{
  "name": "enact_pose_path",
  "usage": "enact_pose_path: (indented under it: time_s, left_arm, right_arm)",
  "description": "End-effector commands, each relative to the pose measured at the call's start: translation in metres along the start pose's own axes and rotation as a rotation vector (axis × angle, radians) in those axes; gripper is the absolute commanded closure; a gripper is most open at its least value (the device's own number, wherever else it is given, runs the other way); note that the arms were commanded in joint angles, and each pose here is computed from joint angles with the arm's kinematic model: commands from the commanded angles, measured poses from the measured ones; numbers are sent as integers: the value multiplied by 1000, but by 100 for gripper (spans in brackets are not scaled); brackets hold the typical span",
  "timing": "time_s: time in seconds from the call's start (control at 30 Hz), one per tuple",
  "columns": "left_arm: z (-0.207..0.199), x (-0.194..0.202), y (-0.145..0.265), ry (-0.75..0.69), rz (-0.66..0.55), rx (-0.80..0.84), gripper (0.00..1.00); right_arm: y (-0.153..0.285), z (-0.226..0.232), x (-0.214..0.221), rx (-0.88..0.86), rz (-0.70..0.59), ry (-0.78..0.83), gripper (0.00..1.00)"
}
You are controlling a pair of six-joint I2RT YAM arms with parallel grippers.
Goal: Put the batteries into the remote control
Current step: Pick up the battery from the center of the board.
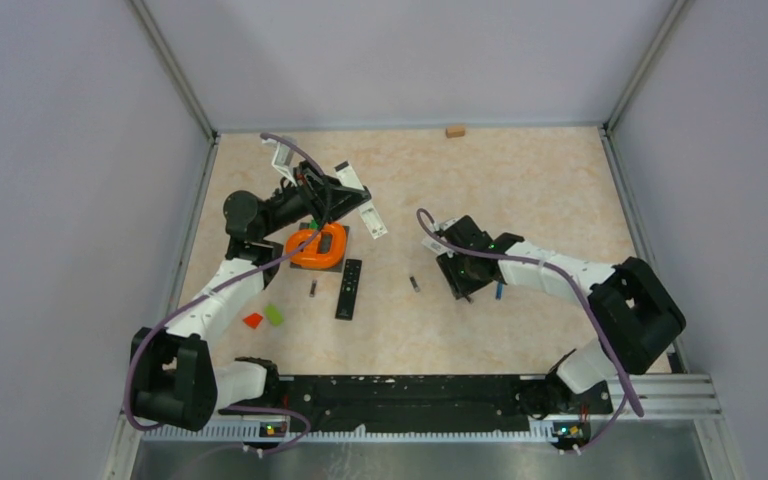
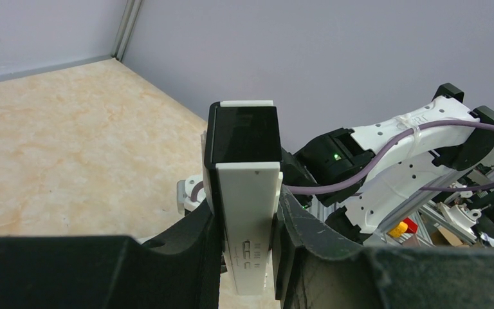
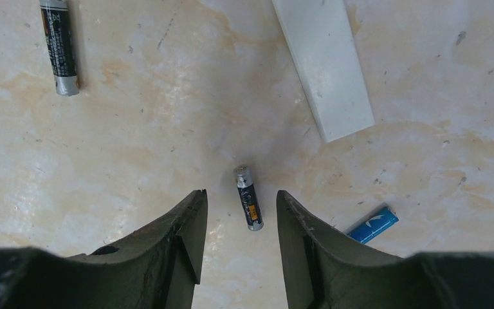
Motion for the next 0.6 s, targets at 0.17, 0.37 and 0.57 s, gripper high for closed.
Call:
enact_pose_path:
  time_s: [0.17, 0.37, 0.57]
  left_arm:
    - [-16, -14, 2, -101, -74, -6, 100]
    - [-4, -17, 9, -119, -178, -219, 100]
    - [9, -21, 26, -119, -306, -505, 100]
  right_arm:
    - [-1, 2, -27, -12, -65, -17, 54]
    - [1, 33, -61, -91, -188, -47, 49]
    - [-21, 68, -75, -42, -134, -109, 51]
Point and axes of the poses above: each gripper's point midway between its finger pads, its own y axis back along the fingers, its own z axis along the line the jaws close on, x = y × z, the point moved 9 cm from there along y, back along the fingers, and after that the axes turned 2 degrees about y, right-handed, at the moved point
